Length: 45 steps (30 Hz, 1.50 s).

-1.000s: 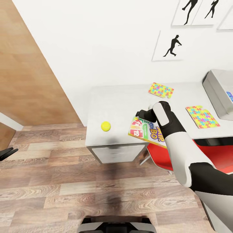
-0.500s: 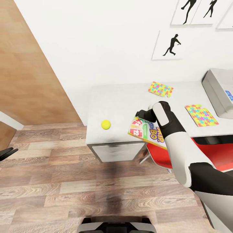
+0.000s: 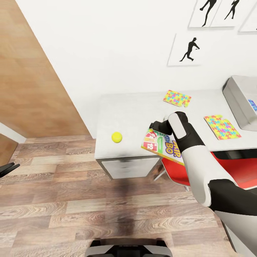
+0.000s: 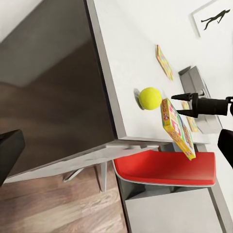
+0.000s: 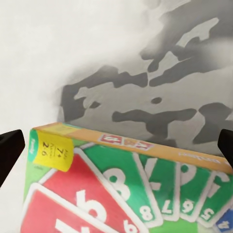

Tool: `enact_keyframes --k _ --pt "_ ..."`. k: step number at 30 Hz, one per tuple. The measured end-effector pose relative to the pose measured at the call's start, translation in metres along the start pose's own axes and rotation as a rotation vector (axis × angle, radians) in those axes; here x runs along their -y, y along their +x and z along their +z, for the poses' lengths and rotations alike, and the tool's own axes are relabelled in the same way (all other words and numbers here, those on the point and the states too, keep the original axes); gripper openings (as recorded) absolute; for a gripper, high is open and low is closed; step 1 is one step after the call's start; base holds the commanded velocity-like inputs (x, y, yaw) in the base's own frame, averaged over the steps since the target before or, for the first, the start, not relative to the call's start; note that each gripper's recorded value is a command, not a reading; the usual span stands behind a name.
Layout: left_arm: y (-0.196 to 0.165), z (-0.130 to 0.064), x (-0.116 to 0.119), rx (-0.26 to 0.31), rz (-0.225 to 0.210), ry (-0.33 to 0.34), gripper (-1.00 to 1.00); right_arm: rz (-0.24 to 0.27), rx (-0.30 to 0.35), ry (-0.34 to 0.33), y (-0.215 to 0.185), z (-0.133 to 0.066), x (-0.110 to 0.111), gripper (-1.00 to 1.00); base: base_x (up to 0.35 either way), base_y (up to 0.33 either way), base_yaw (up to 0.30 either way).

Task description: Put all the toys in the child's room - the three board games (two on the bed and one on the table), the two jigsaw puzzles on the table, and the tennis ball on the table - inside the toy box on the table in the child's room.

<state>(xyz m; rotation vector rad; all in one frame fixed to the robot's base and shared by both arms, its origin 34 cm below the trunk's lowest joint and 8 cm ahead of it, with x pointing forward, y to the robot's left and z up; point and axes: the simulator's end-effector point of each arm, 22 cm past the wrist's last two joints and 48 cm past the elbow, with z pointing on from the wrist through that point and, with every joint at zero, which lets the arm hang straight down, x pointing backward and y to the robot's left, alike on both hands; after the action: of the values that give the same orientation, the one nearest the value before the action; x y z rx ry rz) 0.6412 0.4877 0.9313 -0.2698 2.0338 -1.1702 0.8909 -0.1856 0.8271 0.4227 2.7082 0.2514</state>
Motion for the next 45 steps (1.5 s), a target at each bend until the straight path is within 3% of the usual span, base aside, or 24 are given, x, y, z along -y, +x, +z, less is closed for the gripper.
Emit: enact_keyframes --k 15,26,38,45 --pt "0.000 0.000 0.000 0.000 0.000 0.000 1.00 0.002 0.007 -0.003 -0.004 -0.002 -0.001 1.00 0.000 0.000 0.000" --pt "-0.004 -0.001 0.006 0.009 0.009 0.008 1.00 0.002 0.032 -0.012 -0.015 -0.015 -0.006 1.00 0.000 0.000 0.000" --pt "-0.009 -0.004 0.014 0.019 0.020 0.018 1.00 -0.003 0.090 -0.035 -0.037 -0.039 -0.015 1.00 0.000 0.000 0.000" --pt "-0.013 -0.005 0.019 0.025 0.028 0.024 1.00 -0.013 0.177 -0.085 -0.064 -0.073 -0.030 1.00 0.000 0.000 0.000"
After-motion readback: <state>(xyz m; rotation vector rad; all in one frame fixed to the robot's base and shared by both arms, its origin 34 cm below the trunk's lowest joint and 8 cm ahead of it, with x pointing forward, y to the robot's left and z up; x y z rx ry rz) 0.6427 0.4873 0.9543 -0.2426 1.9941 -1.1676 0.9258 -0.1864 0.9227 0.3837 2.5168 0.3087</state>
